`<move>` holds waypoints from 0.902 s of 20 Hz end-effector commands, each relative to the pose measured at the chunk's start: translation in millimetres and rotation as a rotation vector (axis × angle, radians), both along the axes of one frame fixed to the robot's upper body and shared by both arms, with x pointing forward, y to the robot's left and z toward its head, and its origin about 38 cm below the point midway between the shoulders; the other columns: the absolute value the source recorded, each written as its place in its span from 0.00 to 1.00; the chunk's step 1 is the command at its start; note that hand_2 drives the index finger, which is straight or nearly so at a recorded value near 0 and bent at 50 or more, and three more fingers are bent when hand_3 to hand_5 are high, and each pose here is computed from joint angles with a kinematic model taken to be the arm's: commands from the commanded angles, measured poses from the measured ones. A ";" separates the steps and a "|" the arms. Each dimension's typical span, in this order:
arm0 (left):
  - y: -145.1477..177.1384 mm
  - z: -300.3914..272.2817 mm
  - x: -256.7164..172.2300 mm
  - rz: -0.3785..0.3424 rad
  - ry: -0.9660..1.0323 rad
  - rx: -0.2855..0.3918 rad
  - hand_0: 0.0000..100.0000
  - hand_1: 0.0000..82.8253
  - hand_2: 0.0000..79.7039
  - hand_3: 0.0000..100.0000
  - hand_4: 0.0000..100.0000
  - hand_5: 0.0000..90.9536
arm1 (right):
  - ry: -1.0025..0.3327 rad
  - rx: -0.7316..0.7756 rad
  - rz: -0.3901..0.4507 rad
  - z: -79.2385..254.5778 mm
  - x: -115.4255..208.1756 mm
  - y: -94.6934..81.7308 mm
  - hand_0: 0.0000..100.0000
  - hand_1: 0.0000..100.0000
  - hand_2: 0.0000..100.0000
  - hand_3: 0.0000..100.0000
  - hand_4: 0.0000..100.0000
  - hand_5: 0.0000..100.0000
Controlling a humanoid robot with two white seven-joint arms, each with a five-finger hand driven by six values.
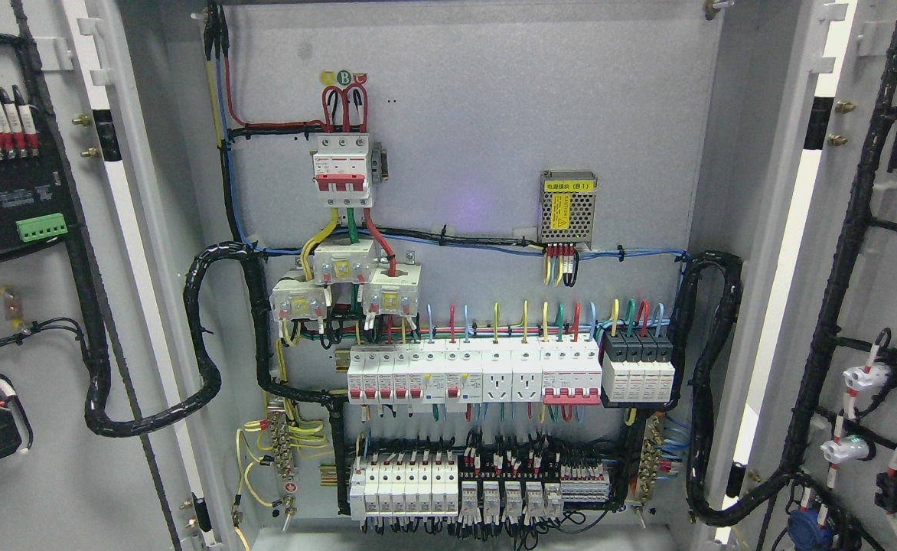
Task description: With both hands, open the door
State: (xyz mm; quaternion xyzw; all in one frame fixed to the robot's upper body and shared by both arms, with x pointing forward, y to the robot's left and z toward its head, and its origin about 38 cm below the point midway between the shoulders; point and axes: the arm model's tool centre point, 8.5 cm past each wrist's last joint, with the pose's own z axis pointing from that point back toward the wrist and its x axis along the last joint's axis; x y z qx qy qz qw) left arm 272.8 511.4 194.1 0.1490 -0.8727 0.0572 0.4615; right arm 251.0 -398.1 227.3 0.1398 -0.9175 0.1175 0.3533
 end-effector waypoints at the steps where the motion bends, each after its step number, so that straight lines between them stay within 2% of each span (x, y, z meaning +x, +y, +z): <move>1: 20.9 2.5 14.7 0.034 0.030 -0.004 0.00 0.00 0.00 0.00 0.03 0.00 | -0.306 0.016 -0.082 15.7 -24.3 -6.1 0.11 0.00 0.00 0.00 0.00 0.00; 18: 57.5 13.6 32.5 0.093 0.065 -0.012 0.00 0.00 0.00 0.00 0.03 0.00 | -0.309 0.030 -0.117 16.9 -28.9 -13.1 0.11 0.00 0.00 0.00 0.00 0.00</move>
